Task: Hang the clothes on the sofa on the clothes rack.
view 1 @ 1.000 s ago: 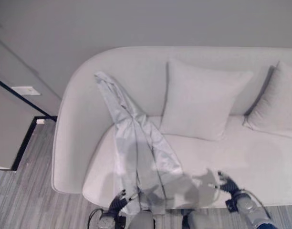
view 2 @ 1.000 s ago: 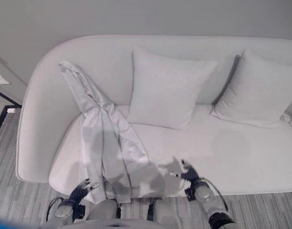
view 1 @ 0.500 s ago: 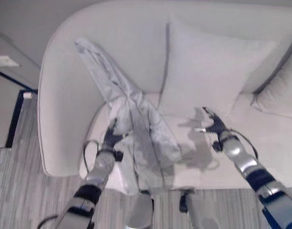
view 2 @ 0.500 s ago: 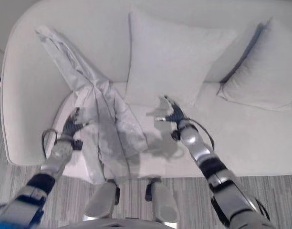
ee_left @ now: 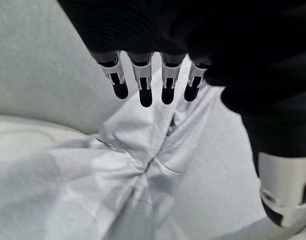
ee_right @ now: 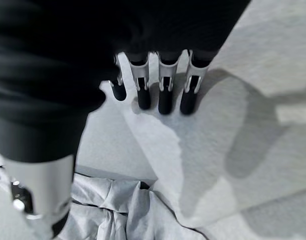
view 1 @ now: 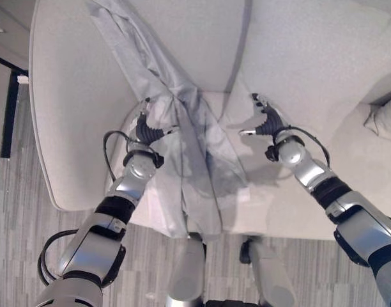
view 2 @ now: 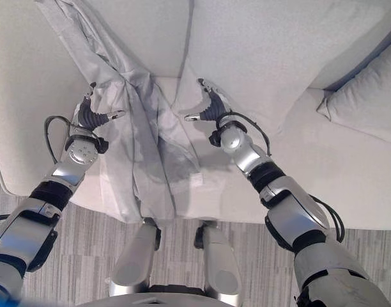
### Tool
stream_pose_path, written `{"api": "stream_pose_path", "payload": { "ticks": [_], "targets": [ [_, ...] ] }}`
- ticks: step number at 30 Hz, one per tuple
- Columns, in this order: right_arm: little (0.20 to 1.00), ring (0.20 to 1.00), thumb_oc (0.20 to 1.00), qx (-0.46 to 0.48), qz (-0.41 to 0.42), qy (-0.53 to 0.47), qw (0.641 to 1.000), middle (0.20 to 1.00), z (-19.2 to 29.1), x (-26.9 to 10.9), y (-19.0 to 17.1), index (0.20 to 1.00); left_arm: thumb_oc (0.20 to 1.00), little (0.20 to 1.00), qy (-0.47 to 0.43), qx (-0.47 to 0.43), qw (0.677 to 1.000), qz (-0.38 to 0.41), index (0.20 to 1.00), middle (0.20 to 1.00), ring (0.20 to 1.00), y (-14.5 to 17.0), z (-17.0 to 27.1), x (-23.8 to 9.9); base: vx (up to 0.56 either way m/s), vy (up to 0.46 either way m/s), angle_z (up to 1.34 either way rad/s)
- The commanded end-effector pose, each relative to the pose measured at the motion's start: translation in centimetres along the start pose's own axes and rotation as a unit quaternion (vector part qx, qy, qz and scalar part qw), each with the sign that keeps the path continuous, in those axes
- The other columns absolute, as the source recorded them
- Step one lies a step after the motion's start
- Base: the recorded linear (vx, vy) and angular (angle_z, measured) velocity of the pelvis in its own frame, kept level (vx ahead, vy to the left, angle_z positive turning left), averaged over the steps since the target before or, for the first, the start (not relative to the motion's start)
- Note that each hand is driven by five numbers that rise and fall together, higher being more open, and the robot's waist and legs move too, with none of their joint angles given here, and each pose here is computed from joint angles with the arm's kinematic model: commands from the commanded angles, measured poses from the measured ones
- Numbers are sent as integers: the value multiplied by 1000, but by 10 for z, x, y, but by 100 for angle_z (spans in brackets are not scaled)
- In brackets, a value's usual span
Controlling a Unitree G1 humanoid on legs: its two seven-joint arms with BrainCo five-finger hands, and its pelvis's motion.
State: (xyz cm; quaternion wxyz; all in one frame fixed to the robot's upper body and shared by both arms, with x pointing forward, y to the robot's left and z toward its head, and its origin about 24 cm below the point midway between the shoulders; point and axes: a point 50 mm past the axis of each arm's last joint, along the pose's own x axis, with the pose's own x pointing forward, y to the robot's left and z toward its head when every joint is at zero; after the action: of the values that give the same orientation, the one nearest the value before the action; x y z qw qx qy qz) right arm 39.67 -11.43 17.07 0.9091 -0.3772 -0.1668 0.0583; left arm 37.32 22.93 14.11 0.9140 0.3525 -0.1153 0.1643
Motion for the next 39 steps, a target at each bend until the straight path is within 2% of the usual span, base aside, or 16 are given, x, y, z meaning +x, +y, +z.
{"api": "stream_pose_path", "payload": {
  "ticks": [1,6,20,26,33,39],
  "targets": [
    [1000,1000,1000,22,1,-31,999,1000,20,5,10,1000,1000,1000,-40,11,998,55,1000,1000,1000,20,19,14,-21,-14,13],
    [1000,1000,1000,37,31,-59,997,1000,37,-1,37,1000,1000,1000,-39,10,996,79,1000,1000,1000,27,17,13,-1,-18,12],
    [1000,1000,1000,-5,28,-60,998,1000,57,11,53,1000,1000,1000,-13,30,991,128,1000,1000,1000,51,5,17,2,-7,7],
    [1000,1000,1000,-13,-49,-37,998,1000,59,24,29,1000,1000,1000,-18,75,988,133,1000,1000,1000,62,21,38,-3,10,13],
    [1000,1000,1000,-20,-166,-28,986,1000,67,30,-4,1000,1000,1000,-47,96,985,134,1000,1000,1000,58,60,57,13,21,8],
    [1000,1000,1000,-12,-181,-17,983,1000,66,32,-11,1000,1000,1000,-53,112,984,126,1000,1000,1000,56,71,63,4,4,2]
  ]
}}
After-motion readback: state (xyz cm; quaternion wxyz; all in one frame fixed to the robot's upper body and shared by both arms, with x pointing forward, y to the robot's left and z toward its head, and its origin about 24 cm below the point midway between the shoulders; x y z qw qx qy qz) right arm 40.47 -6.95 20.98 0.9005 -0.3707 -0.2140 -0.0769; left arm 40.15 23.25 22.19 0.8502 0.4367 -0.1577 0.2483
